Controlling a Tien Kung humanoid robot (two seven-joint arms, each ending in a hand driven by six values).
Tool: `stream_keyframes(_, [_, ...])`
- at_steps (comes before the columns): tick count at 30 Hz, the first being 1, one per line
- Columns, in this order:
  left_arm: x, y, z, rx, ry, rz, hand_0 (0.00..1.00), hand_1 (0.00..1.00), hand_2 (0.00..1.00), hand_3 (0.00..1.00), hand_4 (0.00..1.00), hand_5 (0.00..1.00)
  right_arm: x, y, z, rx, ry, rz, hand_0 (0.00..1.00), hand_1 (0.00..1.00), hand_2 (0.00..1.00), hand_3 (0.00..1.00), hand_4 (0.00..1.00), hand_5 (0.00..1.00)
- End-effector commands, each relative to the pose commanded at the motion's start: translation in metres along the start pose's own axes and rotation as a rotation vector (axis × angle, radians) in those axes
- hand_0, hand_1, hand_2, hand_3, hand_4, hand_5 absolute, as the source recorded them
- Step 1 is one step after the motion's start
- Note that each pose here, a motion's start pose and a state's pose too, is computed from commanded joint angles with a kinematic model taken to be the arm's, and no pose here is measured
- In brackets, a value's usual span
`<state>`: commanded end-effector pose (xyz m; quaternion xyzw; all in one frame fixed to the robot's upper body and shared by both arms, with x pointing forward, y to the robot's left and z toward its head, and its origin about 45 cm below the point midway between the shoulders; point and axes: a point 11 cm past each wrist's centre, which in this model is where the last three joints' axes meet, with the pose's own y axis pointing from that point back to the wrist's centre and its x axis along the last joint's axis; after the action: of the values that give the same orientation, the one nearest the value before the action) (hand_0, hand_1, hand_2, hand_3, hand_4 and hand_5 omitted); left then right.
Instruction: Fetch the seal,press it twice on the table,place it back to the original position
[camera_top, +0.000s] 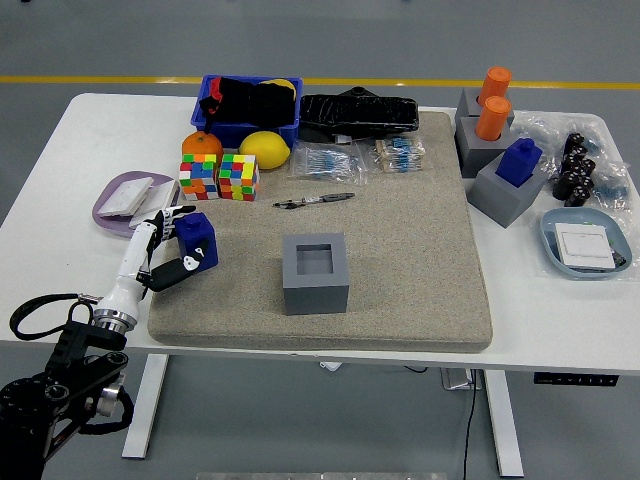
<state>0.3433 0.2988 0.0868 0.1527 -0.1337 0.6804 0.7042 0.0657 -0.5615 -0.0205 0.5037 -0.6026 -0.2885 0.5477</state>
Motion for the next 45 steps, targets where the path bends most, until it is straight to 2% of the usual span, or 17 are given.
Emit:
stream_keyframes(11, [0.002,0.007,-0.011,0.034,-0.003,0.002,0.683,0.501,0.474,0.753,0.588,0.002,0.000,0.000,0.000,0.002,-0.001,0.001,0.791,0.700,0.669,0.660,0.847,0.471])
stream_keyframes(16, [0.002,0.005,-0.006,0.022,0.016,0.008,0.683,0.499,0.473,0.752,0.587,0.002,0.000,0.000,-0.001,0.003,-0.003,0.001,0.791,0.700,0.668,0.661,0.847,0.471])
stream_keyframes(20, [0.003,-0.004,0.014,-0.034,0.048,0.023,0.683,0.500,0.473,0.752,0.588,0.002,0.001,0.000,-0.001,0.003,-0.002,0.003,0.791,0.700,0.668,0.660,0.847,0.471])
stream_keyframes(24, [0.005,-0.016,0.046,-0.122,0.086,0.040,0.683,0.500,0.473,0.752,0.588,0.002,0.001,0.000,-0.001,0.003,-0.001,0.003,0.791,0.700,0.668,0.660,0.847,0.471])
stream_keyframes(28, [0.000,-0.020,0.078,-0.212,0.116,0.022,0.682,0.500,0.474,0.750,0.589,0.002,0.001,0.000,0.000,0.002,-0.002,0.003,0.791,0.700,0.668,0.660,0.847,0.471])
stream_keyframes(34, [-0.020,-0.013,0.117,-0.322,0.160,-0.054,0.682,0.499,0.473,0.749,0.588,0.002,0.002,0.000,-0.001,0.002,-0.001,0.004,0.791,0.700,0.668,0.660,0.847,0.472])
stream_keyframes(37, [-0.033,-0.007,0.132,-0.367,0.173,-0.116,0.682,0.501,0.474,0.750,0.590,0.002,0.002,0.000,-0.001,0.003,-0.002,0.004,0.791,0.701,0.668,0.660,0.847,0.471])
stream_keyframes(40, [-0.043,-0.002,0.138,-0.372,0.174,-0.172,0.682,0.501,0.474,0.750,0.590,0.002,0.002,0.000,-0.002,0.005,-0.003,0.005,0.791,0.701,0.668,0.660,0.847,0.471])
stream_keyframes(45, [-0.060,0.005,0.142,-0.353,0.159,-0.272,0.682,0.501,0.474,0.748,0.589,0.002,0.003,0.000,-0.003,0.006,-0.003,0.007,0.791,0.700,0.668,0.660,0.847,0.471])
